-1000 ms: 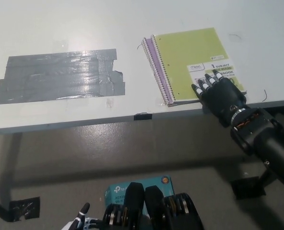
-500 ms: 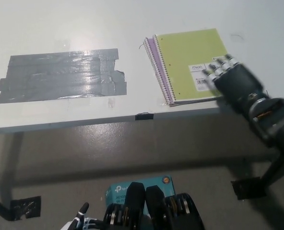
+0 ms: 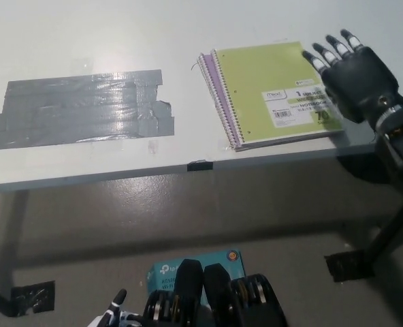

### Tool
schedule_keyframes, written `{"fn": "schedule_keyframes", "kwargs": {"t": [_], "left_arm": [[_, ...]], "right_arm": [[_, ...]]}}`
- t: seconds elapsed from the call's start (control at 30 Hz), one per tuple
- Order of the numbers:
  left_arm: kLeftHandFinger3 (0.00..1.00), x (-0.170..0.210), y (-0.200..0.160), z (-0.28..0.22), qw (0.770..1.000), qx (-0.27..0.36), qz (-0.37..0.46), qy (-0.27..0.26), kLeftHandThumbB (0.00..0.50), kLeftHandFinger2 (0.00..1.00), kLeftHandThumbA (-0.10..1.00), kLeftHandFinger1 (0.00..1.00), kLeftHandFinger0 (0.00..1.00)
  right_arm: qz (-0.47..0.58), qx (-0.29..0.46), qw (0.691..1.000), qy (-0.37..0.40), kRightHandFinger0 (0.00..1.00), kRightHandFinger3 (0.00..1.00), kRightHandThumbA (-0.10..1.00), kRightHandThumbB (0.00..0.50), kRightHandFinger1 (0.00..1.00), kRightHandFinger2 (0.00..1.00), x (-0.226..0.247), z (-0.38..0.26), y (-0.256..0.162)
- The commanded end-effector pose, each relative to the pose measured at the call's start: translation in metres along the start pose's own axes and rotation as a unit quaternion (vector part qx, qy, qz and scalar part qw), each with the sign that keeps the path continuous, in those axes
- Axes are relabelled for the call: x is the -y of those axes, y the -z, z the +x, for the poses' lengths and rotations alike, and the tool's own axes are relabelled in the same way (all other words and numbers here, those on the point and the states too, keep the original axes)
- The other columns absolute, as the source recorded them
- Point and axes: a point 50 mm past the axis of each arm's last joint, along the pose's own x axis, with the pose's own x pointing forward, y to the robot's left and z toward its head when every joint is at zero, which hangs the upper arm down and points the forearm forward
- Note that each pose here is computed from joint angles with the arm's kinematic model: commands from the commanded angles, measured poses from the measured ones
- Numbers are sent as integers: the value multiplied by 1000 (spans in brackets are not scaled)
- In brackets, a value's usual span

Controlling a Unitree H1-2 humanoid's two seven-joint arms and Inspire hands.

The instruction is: The robot uses its right hand to align two notebooks stacked together until they are fully overlapped

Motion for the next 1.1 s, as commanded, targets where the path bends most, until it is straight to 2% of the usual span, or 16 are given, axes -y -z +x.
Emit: {"fn": "schedule_keyframes", "kwargs": {"t": [0.0, 0.07, 0.17, 0.23, 0.3, 0.4, 0.53, 0.57, 0.63, 0.73, 0.8, 0.83, 0.87, 0.93, 1.03, 1.07], "left_arm": [[578, 0, 6, -10, 1000, 12, 0, -2, 500, 480, 1000, 465, 103], [581, 1, 5, -11, 1000, 15, -2, 4, 500, 487, 1000, 480, 106], [615, 6, 8, -17, 1000, 14, -2, 8, 500, 598, 1000, 585, 179], [616, 6, 8, -17, 1000, 17, 3, 10, 500, 560, 1000, 562, 169], [597, 8, 5, -18, 999, 26, 1, 19, 500, 525, 1000, 558, 188], [560, 4, 4, -17, 1000, 28, 3, 14, 500, 515, 1000, 564, 198], [605, 1, 5, -17, 1000, 24, 1, 13, 500, 541, 1000, 573, 189], [620, 2, 5, -16, 1000, 21, 2, 12, 500, 564, 1000, 587, 199], [633, -2, 5, -17, 1000, 18, 19, 6, 500, 574, 1000, 606, 213], [642, -4, 6, -15, 1000, 16, 9, 5, 500, 604, 1000, 643, 253], [638, -6, 7, -15, 1000, 18, 3, 6, 500, 603, 1000, 643, 255], [642, -7, 7, -15, 1000, 17, 9, 0, 500, 572, 1000, 635, 275], [646, -9, 7, -15, 1000, 18, 12, 0, 500, 549, 1000, 634, 298], [681, -9, 7, -15, 1000, 15, 19, 0, 500, 415, 1000, 521, 271], [726, -11, 9, -18, 999, 10, 35, 2, 500, 354, 1000, 341, 213], [794, -12, 11, -18, 999, 2, 44, 0, 500, 455, 1000, 408, 277]], "right_arm": [[93, -47, 991, 89, 1000, 1000, 474, 138, 1000, 1000, 56, -21, 18], [111, -66, 985, 112, 1000, 1000, 499, 136, 1000, 1000, 68, -51, 24], [123, -96, 975, 161, 1000, 1000, 554, 105, 1000, 1000, 82, -123, 34], [130, -107, 971, 172, 1000, 1000, 534, 98, 1000, 1000, 85, -148, 37], [117, -159, 962, 186, 1000, 1000, 684, 113, 1000, 1000, 78, -217, 50], [143, -200, 950, 194, 1000, 1000, 569, 86, 1000, 1000, 56, -280, 49], [180, -229, 940, 180, 1000, 1000, 545, 98, 1000, 1000, 17, -330, 42], [201, -233, 936, 169, 1000, 1000, 489, 100, 1000, 1000, 5, -339, 40], [221, -239, 936, 133, 1000, 1000, 543, 87, 1000, 1000, -16, -353, 33], [389, -253, 883, 60, 1000, 1000, 619, 105, 1000, 1000, -90, -391, 8], [416, -253, 873, 41, 1000, 1000, 672, 109, 1000, 1000, -111, -400, 1], [451, -277, 848, -11, 1000, 1000, 806, 152, 1000, 1000, -147, -415, -11], [462, -292, 837, -29, 1000, 1000, 846, 171, 1000, 1000, -163, -422, -19], [475, -319, 817, -71, 1000, 1000, 853, 163, 1000, 1000, -195, -438, -33], [496, -338, 789, -130, 1000, 1000, 872, 150, 1000, 1000, -217, -452, -43], [509, -336, 771, -185, 1000, 1000, 812, 146, 1000, 1000, -224, -459, -42]]}}
